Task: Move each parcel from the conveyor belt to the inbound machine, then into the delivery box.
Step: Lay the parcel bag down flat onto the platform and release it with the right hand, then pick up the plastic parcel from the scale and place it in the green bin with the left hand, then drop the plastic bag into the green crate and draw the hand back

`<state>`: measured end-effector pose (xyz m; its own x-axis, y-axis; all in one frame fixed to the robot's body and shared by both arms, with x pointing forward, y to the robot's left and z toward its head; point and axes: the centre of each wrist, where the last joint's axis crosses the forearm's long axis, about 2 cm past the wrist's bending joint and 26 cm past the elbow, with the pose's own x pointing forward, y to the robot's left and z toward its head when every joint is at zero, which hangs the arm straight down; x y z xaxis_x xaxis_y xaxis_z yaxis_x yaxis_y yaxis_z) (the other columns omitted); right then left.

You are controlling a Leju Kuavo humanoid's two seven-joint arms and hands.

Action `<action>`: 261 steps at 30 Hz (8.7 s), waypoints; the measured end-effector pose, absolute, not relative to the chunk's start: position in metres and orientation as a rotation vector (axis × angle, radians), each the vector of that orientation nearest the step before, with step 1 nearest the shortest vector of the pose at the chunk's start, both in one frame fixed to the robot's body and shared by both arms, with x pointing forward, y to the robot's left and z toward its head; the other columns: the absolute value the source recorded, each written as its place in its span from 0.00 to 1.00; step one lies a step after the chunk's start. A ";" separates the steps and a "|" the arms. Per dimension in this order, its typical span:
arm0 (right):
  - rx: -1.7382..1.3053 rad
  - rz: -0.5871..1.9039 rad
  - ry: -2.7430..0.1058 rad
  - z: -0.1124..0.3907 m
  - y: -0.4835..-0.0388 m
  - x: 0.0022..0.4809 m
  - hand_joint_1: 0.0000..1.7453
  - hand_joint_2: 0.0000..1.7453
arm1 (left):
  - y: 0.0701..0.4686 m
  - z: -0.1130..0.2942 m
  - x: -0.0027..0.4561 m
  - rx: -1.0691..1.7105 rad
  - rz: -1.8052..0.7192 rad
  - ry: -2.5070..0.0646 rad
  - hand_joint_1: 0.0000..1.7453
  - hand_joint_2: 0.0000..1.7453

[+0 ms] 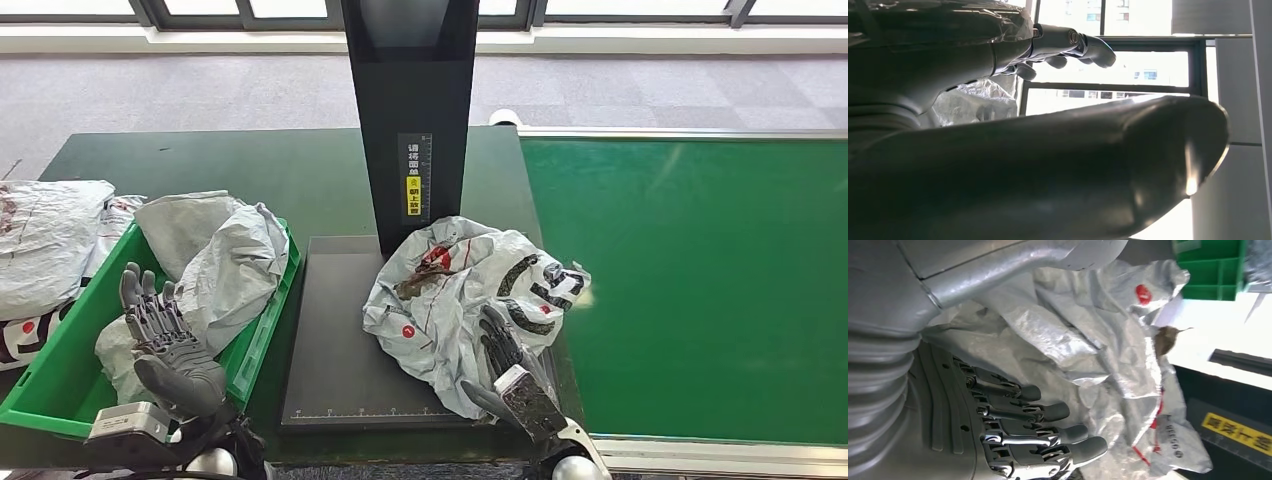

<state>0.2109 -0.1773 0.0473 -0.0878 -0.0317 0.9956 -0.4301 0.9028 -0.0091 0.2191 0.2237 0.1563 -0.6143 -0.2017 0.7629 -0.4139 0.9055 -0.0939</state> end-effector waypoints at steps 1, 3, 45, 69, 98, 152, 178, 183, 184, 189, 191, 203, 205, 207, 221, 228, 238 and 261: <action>0.388 0.332 -1.660 0.048 -0.177 0.211 0.00 1.00 | 0.223 0.156 0.219 0.424 0.335 -2.244 0.00 0.00; 0.448 0.300 -1.719 0.052 -0.175 0.212 0.00 1.00 | 0.222 0.156 0.219 0.393 0.343 -2.245 0.00 0.00; 0.423 0.067 -2.598 0.213 -0.194 0.215 0.00 1.00 | 0.085 0.118 0.284 0.043 -0.941 -1.907 0.00 1.00; 0.509 0.088 -2.612 0.219 -0.193 0.224 0.00 1.00 | 0.053 0.087 0.269 0.425 -1.441 -1.876 1.00 1.00; 0.556 0.122 -2.562 0.209 -0.188 0.238 0.00 1.00 | 0.061 0.071 0.269 0.508 -1.558 -1.831 1.00 1.00; 0.410 0.037 -2.516 0.193 -0.197 0.214 0.00 1.00 | 0.301 0.244 0.216 1.486 0.335 -2.406 1.00 1.00; 0.439 0.147 -2.501 0.188 -0.195 0.202 0.00 1.00 | 0.397 0.129 0.293 1.644 0.038 -1.413 0.00 1.00; 0.443 0.142 -2.500 0.189 -0.195 0.202 0.00 1.00 | 0.382 0.128 0.299 1.575 0.052 -1.503 0.00 1.00; 0.443 0.142 -2.500 0.189 -0.195 0.202 0.00 1.00 | 0.380 0.128 0.299 1.568 0.049 -1.511 0.00 0.75; 0.446 0.137 -2.500 0.189 -0.194 0.202 0.00 1.00 | 0.372 0.127 0.300 1.528 0.068 -1.541 0.00 0.00; 0.447 0.129 -2.500 0.189 -0.194 0.202 0.00 1.00 | 0.365 0.126 0.298 1.465 0.136 -1.584 0.00 0.00; 0.446 0.120 -2.501 0.189 -0.194 0.203 0.00 1.00 | 0.301 0.138 0.255 1.128 0.265 -1.889 0.00 0.00; 0.445 0.120 -2.501 0.189 -0.194 0.203 0.00 1.00 | 0.295 0.138 0.250 1.109 0.256 -1.905 0.00 0.00; 0.445 0.120 -2.501 0.189 -0.194 0.203 0.00 1.00 | 0.292 0.139 0.246 1.097 0.250 -1.916 0.00 0.00; 0.424 0.115 -2.508 0.190 -0.194 0.203 0.00 1.00 | 0.281 0.151 0.232 1.116 0.253 -2.077 0.00 0.00; 0.407 0.097 -2.530 0.195 -0.193 0.207 0.00 1.00 | 0.276 0.164 0.224 1.105 0.385 -2.153 0.00 0.00; 0.417 0.076 -2.538 0.198 -0.192 0.211 0.00 1.00 | 0.288 0.166 0.226 0.840 0.702 -2.164 0.00 0.00; 0.350 0.162 -2.490 0.183 -0.207 0.216 0.00 0.00 | 0.231 0.176 0.240 -0.498 -0.127 -2.402 0.00 0.00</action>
